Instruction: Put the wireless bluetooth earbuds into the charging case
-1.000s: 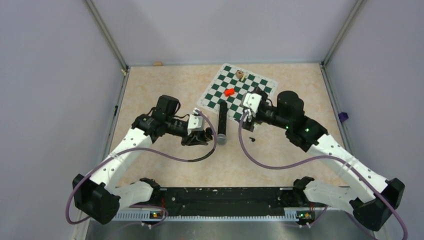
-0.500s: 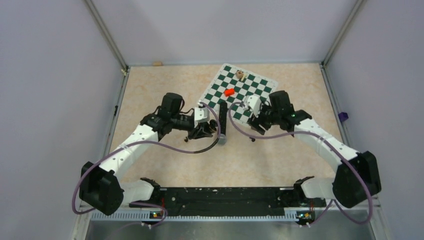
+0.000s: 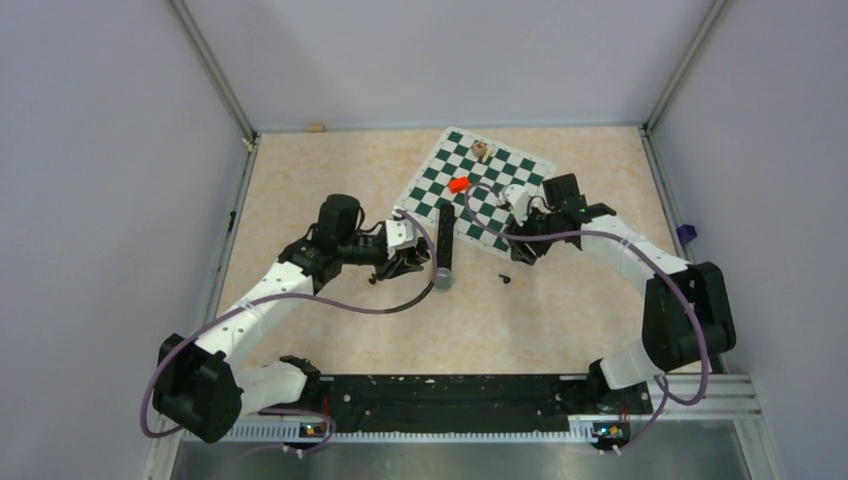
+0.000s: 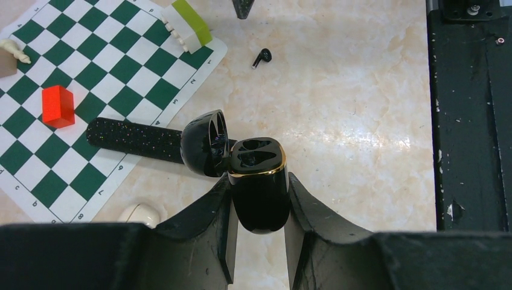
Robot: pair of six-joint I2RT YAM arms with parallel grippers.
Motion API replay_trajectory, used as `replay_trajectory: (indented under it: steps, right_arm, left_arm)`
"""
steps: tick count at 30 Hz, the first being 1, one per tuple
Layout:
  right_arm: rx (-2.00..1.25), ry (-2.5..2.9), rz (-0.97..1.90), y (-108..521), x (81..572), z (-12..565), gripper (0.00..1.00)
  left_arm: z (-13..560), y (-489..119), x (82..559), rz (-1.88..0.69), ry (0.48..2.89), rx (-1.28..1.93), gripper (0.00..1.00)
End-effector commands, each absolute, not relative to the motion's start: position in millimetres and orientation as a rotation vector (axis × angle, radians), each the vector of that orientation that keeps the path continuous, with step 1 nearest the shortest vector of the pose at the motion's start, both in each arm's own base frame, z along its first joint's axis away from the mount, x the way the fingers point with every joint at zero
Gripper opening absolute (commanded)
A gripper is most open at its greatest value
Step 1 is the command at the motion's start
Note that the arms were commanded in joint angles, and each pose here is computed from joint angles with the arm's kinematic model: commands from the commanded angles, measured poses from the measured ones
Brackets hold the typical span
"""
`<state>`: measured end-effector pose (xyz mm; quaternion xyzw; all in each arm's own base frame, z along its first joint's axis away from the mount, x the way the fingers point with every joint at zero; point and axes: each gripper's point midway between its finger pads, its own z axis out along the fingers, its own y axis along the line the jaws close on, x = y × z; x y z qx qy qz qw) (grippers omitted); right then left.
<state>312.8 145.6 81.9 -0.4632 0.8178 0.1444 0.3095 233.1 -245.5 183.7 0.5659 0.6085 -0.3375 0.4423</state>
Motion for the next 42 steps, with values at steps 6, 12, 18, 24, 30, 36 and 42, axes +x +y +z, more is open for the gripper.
replay_trajectory:
  steps: [6, 12, 18, 24, 30, 36, 42]
  right_arm:
    - [-0.980, 2.435, 0.492, 157.1, 318.4, 53.1, 0.57]
    - [-1.014, 2.459, 0.489, 157.6, 309.3, 41.6, 0.60]
    - [-1.068, 2.483, 0.418, 164.0, 304.9, 27.2, 0.59]
    - [-1.116, 2.511, 0.295, 160.1, 306.8, 13.1, 0.53]
    - [-1.112, 2.480, 0.209, 151.9, 314.4, 21.3, 0.47]
    - [-1.162, 2.495, 0.222, 152.8, 306.9, 18.6, 0.46]
    - [-1.202, 2.443, 0.358, 170.9, 298.7, 36.2, 0.49]
  left_arm:
    - [199.4, -248.1, 240.4, -0.808, 1.449, 1.382, 0.00]
    - [202.2, -249.1, 240.7, -0.813, 1.444, 1.379, 0.00]
    - [196.5, -252.7, 244.5, -0.842, 1.472, 1.372, 0.00]
    - [194.7, -253.6, 241.2, -0.865, 1.471, 1.363, 0.00]
    - [196.2, -251.7, 240.0, -0.854, 1.469, 1.359, 0.00]
    - [198.1, -249.8, 240.1, -0.840, 1.459, 1.356, 0.00]
    - [195.5, -250.1, 240.3, -0.848, 1.461, 1.359, 0.00]
